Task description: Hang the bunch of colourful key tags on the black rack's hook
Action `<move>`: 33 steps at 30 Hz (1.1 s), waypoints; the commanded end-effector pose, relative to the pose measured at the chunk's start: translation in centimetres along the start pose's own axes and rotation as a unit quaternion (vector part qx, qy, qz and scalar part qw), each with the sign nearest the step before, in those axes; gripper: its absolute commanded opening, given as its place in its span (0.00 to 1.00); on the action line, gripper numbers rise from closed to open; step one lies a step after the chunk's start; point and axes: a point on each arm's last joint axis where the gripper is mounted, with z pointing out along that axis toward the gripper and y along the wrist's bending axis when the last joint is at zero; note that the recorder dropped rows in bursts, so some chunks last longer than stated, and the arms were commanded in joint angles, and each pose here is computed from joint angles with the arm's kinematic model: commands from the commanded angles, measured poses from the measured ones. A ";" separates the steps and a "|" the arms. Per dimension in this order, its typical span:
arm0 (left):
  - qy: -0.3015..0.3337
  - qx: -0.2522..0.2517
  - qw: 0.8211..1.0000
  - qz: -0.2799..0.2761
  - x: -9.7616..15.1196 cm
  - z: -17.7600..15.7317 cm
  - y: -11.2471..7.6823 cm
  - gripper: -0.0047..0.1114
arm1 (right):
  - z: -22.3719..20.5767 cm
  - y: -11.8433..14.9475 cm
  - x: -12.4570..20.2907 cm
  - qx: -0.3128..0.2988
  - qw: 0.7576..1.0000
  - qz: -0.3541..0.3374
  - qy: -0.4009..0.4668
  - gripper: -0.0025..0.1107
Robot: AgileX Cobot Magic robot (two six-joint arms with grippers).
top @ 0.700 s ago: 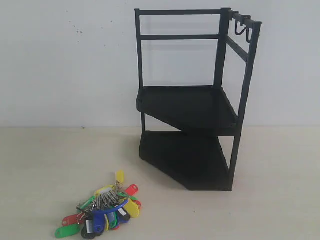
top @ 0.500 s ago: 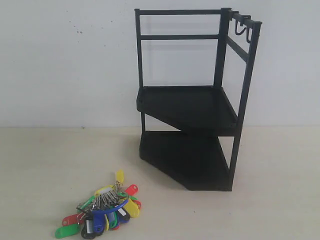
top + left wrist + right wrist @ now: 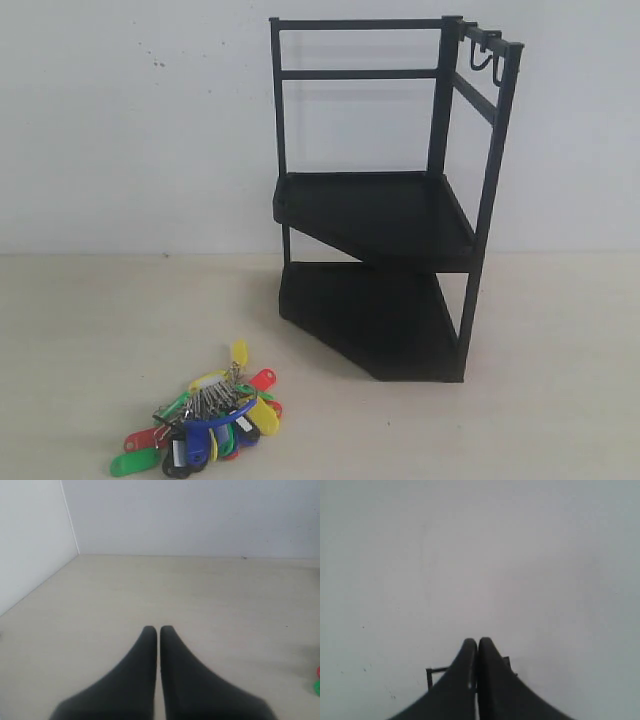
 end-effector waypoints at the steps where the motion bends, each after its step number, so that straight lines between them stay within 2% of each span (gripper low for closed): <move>1: -0.001 0.001 1.000 -0.003 -0.1 0.0 0.0 0.08 | 3.4 0.6 -3.2 0.026 0.992 0.045 0.111 0.02; 4: -0.001 0.001 1.000 -0.003 -0.1 0.0 0.0 0.08 | 5.3 0.7 -2.8 0.057 0.963 0.049 0.260 0.02; 8: -0.001 0.001 1.000 -0.003 -0.1 0.0 0.0 0.08 | 5.6 0.2 0.5 0.102 0.874 0.054 0.472 0.02; 10: -0.001 0.001 1.000 -0.003 -0.1 0.0 0.0 0.08 | 5.4 0.1 2.0 0.115 0.830 0.064 0.542 0.02; 12: -0.001 0.001 1.000 -0.003 -0.1 0.0 0.0 0.08 | 5.6 0.1 3.4 0.120 0.797 0.074 0.587 0.02; 14: -0.001 0.001 1.000 -0.003 -0.1 0.0 0.0 0.08 | 5.8 0.6 5.0 0.080 0.769 0.072 0.630 0.02; 17: -0.001 0.001 1.000 -0.003 -0.1 0.0 0.0 0.08 | 6.4 2.4 7.3 -0.034 0.734 0.097 0.671 0.02; 19: -0.001 0.001 1.000 -0.003 -0.1 0.0 0.0 0.08 | 7.1 3.3 8.9 -0.072 0.715 0.132 0.683 0.02; 25: -0.001 0.001 1.000 -0.003 -0.1 0.0 0.0 0.08 | 9.0 4.9 15.3 -0.069 0.669 0.186 0.716 0.02; 29: -0.001 0.001 1.000 -0.003 -0.1 0.0 0.0 0.08 | 9.8 6.3 19.0 -0.068 0.677 0.163 0.715 0.02; 33: -0.001 0.001 1.000 -0.003 -0.1 0.0 0.0 0.08 | 11.3 8.3 22.1 -0.052 0.674 0.169 0.717 0.02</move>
